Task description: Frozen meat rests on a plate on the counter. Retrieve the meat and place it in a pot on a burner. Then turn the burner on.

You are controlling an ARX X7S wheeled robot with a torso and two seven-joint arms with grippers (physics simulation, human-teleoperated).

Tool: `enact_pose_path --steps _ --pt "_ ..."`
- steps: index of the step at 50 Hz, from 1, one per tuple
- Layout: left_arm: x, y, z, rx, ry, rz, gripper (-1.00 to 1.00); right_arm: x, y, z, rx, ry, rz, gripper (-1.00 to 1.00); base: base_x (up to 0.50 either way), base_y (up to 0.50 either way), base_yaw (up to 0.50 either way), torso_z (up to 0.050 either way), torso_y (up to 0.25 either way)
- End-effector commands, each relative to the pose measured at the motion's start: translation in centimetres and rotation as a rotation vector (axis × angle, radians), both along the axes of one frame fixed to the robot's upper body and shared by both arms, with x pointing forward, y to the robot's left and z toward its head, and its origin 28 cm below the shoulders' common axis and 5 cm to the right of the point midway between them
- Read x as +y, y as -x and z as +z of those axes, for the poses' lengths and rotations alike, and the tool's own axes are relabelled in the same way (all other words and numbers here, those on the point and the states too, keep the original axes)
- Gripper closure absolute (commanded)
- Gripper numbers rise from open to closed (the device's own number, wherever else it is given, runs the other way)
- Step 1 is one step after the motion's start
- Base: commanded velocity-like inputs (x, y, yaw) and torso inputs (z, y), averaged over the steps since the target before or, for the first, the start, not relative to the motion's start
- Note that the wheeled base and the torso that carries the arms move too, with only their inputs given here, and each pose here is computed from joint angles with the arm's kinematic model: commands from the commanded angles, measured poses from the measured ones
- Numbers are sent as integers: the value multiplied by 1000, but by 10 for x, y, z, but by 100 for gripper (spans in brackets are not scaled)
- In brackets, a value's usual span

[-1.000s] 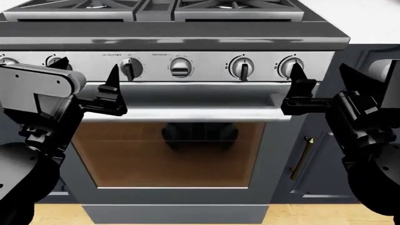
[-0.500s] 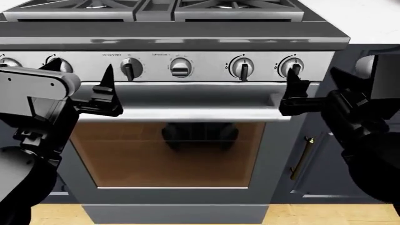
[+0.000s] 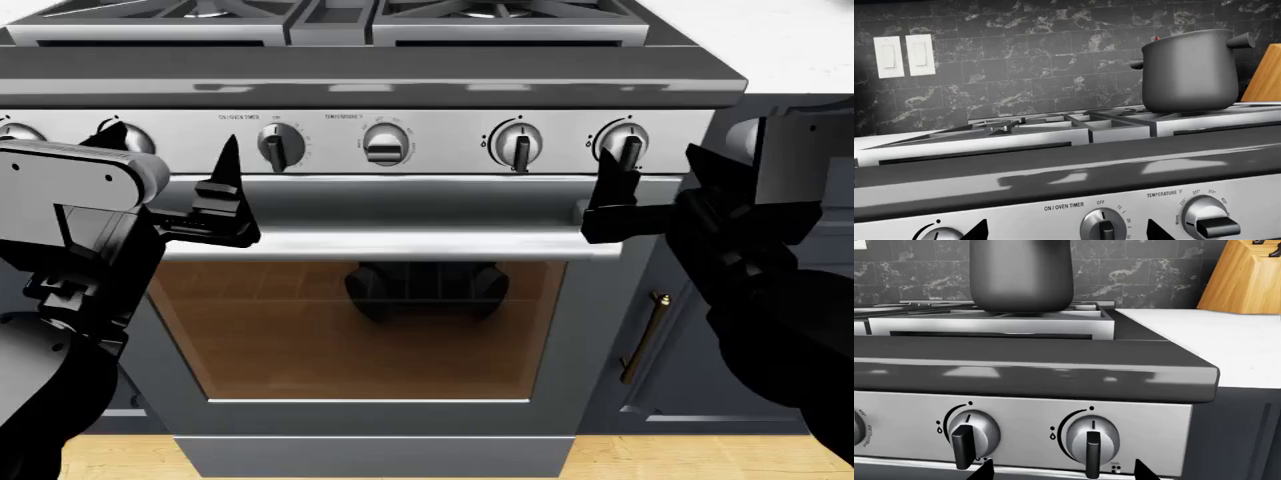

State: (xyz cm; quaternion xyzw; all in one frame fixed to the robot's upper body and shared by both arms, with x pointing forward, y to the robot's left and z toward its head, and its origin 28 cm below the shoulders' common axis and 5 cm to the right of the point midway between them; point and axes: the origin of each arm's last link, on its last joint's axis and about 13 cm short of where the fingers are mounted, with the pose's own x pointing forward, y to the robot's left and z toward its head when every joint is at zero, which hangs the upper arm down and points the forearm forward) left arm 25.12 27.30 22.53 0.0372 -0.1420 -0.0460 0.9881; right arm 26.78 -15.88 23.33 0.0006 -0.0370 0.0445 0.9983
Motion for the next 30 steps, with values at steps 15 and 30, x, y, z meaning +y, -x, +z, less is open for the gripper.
enact_pose_path --steps 15,30 --pt "2 1 -2 5 5 11 -100 -2 -14 -10 17 23 -30 -100 0 0 0 0 0" --pt "1 0 -2 5 2 13 -100 -7 -19 -13 22 29 -47 -100 0 0 0 0 0"
